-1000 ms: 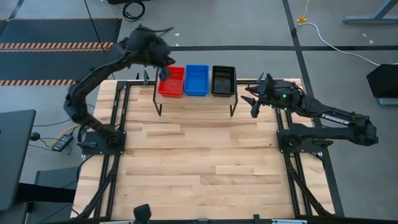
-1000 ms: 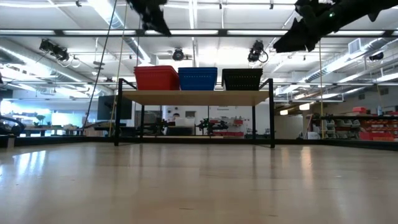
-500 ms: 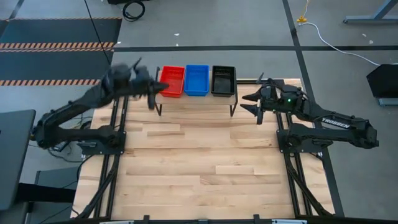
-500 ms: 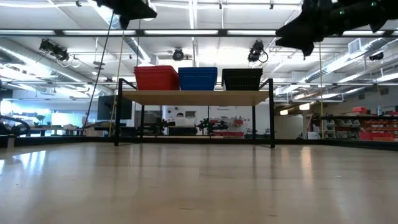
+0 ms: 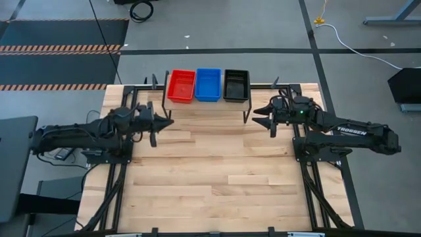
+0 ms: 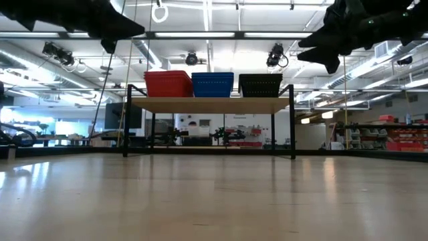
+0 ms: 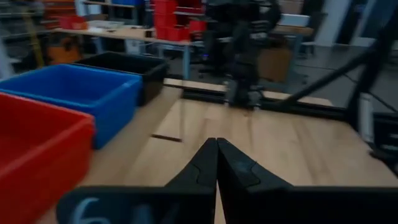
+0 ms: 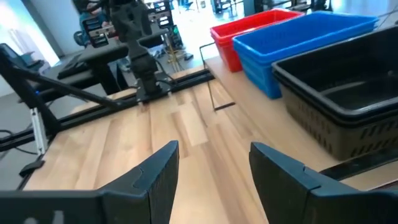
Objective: Stack baskets on shelf by color
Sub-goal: Adjust the bins on the shelf
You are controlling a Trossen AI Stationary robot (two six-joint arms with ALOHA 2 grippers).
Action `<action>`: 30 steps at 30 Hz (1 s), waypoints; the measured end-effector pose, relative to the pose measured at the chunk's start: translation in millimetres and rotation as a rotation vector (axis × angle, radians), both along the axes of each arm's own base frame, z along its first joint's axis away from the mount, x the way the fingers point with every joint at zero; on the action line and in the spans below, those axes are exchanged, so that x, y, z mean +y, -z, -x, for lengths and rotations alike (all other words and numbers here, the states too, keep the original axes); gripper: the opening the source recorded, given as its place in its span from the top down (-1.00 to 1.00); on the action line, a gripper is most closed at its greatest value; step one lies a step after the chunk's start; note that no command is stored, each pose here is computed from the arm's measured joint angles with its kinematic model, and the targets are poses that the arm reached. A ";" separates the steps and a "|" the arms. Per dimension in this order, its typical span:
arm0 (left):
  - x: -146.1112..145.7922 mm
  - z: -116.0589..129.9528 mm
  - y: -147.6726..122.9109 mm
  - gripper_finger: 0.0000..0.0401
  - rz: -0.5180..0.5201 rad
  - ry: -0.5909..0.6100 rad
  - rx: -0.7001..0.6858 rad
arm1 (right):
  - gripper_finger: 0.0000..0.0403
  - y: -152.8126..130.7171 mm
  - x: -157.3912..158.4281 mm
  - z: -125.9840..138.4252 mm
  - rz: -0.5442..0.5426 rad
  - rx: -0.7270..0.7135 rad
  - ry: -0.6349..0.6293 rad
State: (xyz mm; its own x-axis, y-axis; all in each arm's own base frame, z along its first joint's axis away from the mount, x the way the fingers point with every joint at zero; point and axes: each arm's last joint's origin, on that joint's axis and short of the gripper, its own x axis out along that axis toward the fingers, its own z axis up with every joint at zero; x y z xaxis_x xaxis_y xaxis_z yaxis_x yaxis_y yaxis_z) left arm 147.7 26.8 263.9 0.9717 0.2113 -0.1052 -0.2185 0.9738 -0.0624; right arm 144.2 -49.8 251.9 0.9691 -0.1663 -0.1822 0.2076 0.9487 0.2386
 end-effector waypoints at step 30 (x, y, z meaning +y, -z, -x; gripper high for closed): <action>21.5 12.3 -8.4 0.91 -0.192 -0.436 -0.072 | 0.00 -96.6 -35.4 -87.8 0.216 0.399 0.174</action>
State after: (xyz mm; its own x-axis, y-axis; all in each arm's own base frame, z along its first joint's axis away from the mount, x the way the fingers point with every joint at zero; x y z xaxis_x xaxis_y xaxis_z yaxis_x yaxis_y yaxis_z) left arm 135.4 48.3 272.3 0.7918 0.6095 0.0400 -0.6106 0.7880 0.0794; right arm 232.0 -85.2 348.4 0.7850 -0.3949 -0.4773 0.4030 0.9107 -0.0905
